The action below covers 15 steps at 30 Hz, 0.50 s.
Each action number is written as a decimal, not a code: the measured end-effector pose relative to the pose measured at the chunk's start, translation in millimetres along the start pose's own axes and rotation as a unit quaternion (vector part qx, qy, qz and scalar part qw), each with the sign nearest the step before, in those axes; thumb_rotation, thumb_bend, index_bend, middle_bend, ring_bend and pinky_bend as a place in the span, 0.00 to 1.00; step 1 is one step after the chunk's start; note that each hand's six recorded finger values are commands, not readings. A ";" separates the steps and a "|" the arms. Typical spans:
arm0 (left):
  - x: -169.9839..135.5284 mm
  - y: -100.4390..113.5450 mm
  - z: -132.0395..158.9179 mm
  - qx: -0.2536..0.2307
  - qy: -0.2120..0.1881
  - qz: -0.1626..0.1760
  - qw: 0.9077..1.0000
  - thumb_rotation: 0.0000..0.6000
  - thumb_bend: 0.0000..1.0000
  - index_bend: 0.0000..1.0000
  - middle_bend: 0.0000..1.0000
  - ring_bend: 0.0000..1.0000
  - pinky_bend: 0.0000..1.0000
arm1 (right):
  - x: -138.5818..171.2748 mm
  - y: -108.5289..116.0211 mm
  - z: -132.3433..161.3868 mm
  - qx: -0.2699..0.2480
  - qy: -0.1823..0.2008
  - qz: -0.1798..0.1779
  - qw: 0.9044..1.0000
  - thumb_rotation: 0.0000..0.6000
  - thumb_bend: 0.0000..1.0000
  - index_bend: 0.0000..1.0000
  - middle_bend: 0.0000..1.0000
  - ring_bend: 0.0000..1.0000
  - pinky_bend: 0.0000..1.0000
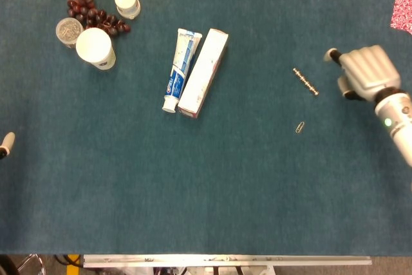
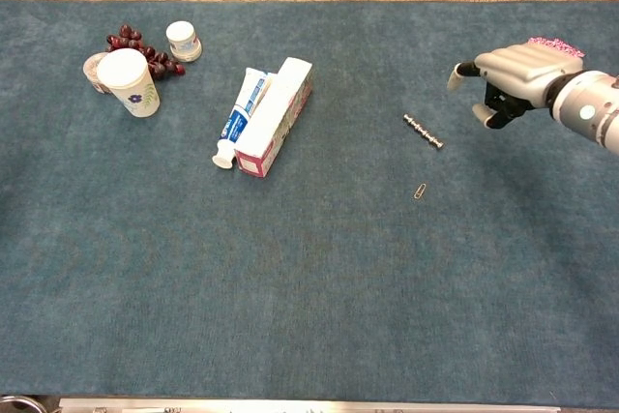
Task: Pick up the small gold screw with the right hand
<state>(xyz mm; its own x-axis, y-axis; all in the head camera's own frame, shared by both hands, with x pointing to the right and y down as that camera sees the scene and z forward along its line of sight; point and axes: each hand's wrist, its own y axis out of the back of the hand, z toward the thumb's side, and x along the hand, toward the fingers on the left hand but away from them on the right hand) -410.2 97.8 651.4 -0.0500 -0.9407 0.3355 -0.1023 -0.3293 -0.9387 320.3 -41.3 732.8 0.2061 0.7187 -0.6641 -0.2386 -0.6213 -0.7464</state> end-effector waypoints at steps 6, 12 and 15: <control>-0.7 -3.1 -2.5 -0.004 0.003 -0.004 1.000 1.00 0.26 0.04 0.12 0.15 0.09 | -17.0 -14.8 19.2 0.002 0.003 0.030 1.000 1.00 0.39 0.26 1.00 1.00 1.00; -0.5 -4.6 -5.4 -0.006 0.006 -0.006 1.000 1.00 0.26 0.04 0.12 0.15 0.09 | -27.5 -24.1 28.4 0.005 0.001 0.043 0.999 1.00 0.39 0.26 1.00 1.00 1.00; -0.6 -4.7 -5.8 -0.006 0.006 -0.005 1.000 1.00 0.26 0.04 0.12 0.15 0.09 | -30.7 -24.6 30.4 0.007 0.000 0.042 0.999 1.00 0.38 0.26 1.00 1.00 1.00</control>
<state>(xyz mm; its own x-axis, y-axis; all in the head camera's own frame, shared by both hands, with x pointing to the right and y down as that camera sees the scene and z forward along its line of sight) -415.5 100.4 656.1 -0.0611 -0.9364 0.3456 -0.1154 -0.3373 -0.9343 290.9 -38.6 772.8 0.1849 0.6636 -0.7249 -0.2684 -0.6755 -0.6868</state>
